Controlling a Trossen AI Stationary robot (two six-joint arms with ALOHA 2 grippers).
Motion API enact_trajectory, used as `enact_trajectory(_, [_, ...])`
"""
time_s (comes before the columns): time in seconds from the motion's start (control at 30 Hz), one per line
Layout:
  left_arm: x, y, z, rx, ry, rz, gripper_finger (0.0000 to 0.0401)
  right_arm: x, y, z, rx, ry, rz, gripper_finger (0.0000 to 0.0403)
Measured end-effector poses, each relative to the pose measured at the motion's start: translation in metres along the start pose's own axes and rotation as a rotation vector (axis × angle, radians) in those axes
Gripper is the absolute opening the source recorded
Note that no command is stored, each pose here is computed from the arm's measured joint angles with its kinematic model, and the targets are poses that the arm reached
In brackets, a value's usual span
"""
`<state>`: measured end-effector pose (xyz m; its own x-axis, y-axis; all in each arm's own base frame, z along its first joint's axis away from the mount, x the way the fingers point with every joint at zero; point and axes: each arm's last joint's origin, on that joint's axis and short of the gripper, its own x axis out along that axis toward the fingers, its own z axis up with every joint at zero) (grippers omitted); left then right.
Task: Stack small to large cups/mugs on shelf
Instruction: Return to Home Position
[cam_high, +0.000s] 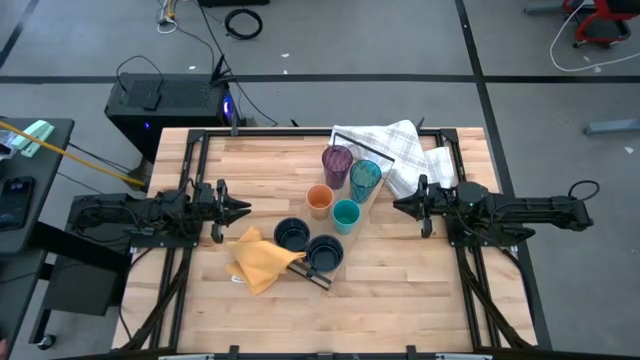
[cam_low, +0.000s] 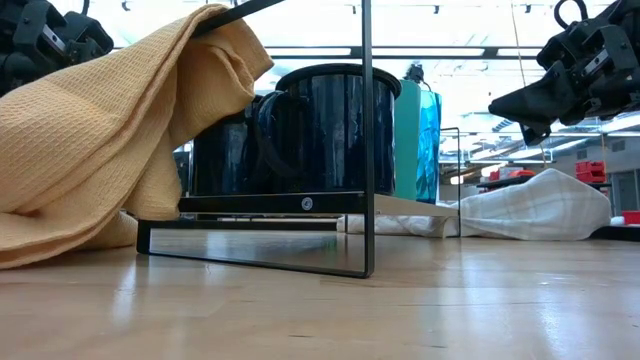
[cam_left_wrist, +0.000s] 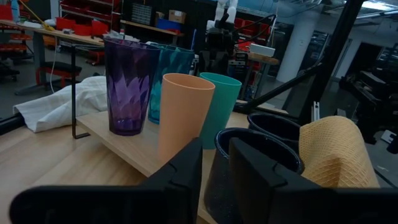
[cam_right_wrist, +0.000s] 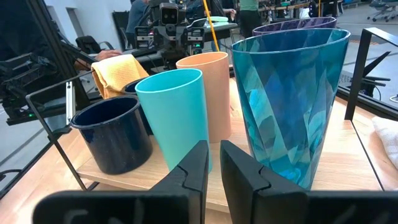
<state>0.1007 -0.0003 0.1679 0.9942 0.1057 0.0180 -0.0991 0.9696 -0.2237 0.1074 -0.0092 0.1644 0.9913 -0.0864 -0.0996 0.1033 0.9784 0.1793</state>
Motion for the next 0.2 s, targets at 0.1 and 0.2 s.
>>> enact_trajectory(0.1, [0.0000,0.0000,0.0000,0.000,-0.001,0.000,0.0084,0.0000,0.0000,0.0000,0.000,0.000,0.000,0.0049])
enact_trajectory(0.2, [0.0000,0.0000,0.0000,0.000,0.000,0.000,0.0080,0.0000,0.0000,0.0000,0.000,0.000,0.000,0.0050])
